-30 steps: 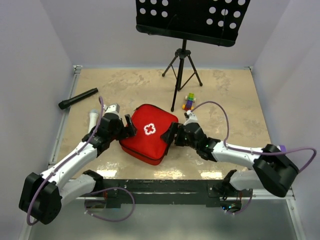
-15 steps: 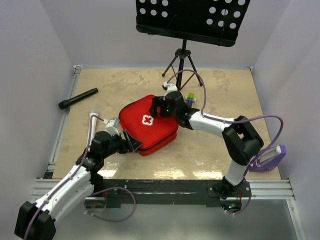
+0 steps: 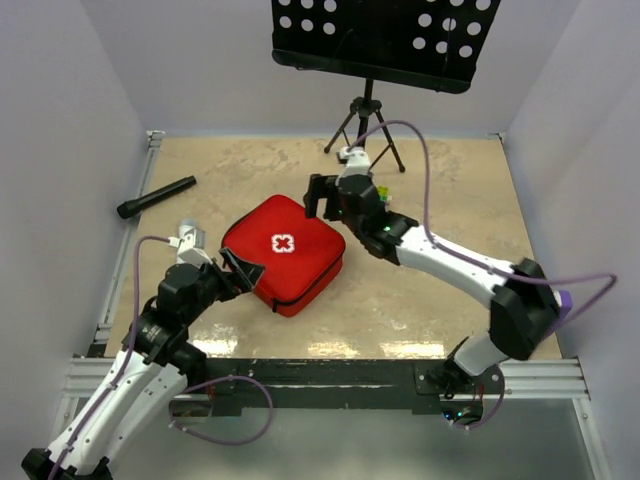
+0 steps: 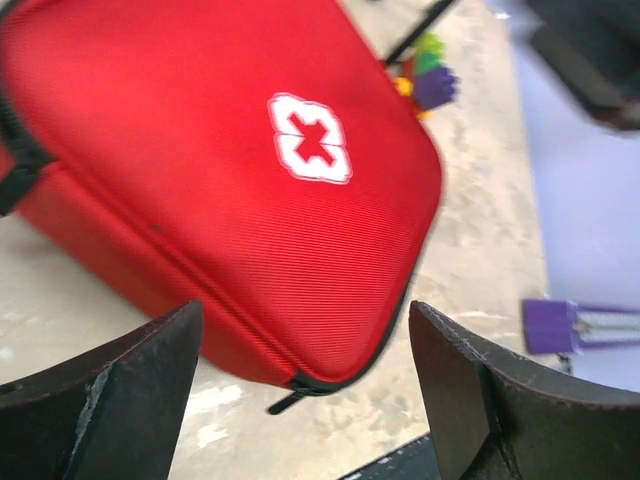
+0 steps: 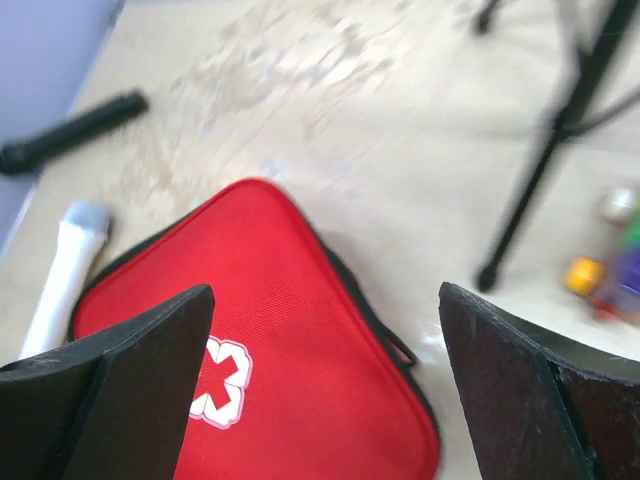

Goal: Organize the medicine kit
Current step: Adjust the medicine box at the center of the board.

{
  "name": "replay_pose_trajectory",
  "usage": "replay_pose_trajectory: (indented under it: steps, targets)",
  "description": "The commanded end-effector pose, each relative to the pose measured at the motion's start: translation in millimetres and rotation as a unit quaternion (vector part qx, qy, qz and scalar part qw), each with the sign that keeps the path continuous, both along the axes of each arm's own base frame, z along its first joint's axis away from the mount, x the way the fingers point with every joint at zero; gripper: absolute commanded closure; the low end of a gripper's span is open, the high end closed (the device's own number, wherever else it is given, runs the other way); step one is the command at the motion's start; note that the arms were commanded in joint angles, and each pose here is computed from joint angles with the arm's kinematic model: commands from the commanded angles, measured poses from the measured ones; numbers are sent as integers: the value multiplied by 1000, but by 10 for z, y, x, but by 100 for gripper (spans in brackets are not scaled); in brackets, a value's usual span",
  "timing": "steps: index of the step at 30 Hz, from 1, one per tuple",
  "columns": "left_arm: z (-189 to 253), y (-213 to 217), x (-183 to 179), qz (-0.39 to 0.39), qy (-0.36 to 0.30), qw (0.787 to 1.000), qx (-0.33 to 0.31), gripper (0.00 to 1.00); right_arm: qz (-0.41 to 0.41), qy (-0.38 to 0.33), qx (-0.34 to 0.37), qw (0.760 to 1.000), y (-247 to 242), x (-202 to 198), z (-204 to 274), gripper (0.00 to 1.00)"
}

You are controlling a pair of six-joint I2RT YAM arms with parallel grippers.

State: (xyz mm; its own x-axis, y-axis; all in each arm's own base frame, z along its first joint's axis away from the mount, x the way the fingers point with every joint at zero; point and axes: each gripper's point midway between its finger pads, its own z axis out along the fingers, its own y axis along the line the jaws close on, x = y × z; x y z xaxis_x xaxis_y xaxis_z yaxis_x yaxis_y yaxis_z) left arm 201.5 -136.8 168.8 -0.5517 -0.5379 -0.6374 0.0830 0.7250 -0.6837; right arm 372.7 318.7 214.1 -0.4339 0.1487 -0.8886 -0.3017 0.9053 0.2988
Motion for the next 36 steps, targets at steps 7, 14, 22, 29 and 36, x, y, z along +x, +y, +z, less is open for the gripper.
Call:
replay_pose_trajectory:
  steps: [7, 14, 22, 29, 36]
  targets:
    - [490, 546, 470, 166, -36, 981, 91, 9, 29, 54, 127, 990, -401, -880, 17, 6]
    - [285, 525, 967, 168, -2, 974, 153, 0, 82, 129, 208, 966, -316, -1456, -437, 7]
    - [-291, 507, 1153, 134, 55, 979, 141, 0, 104, 119, 237, 959, -134, -1371, -551, 4]
    - [-671, 207, 950, 41, 88, 990, 106, 14, 107, 156, 165, 968, 168, -1036, -927, 6]
    - [-788, -55, 616, -33, 81, 995, 38, 40, 75, 129, 136, 979, 21, -555, -827, 9]
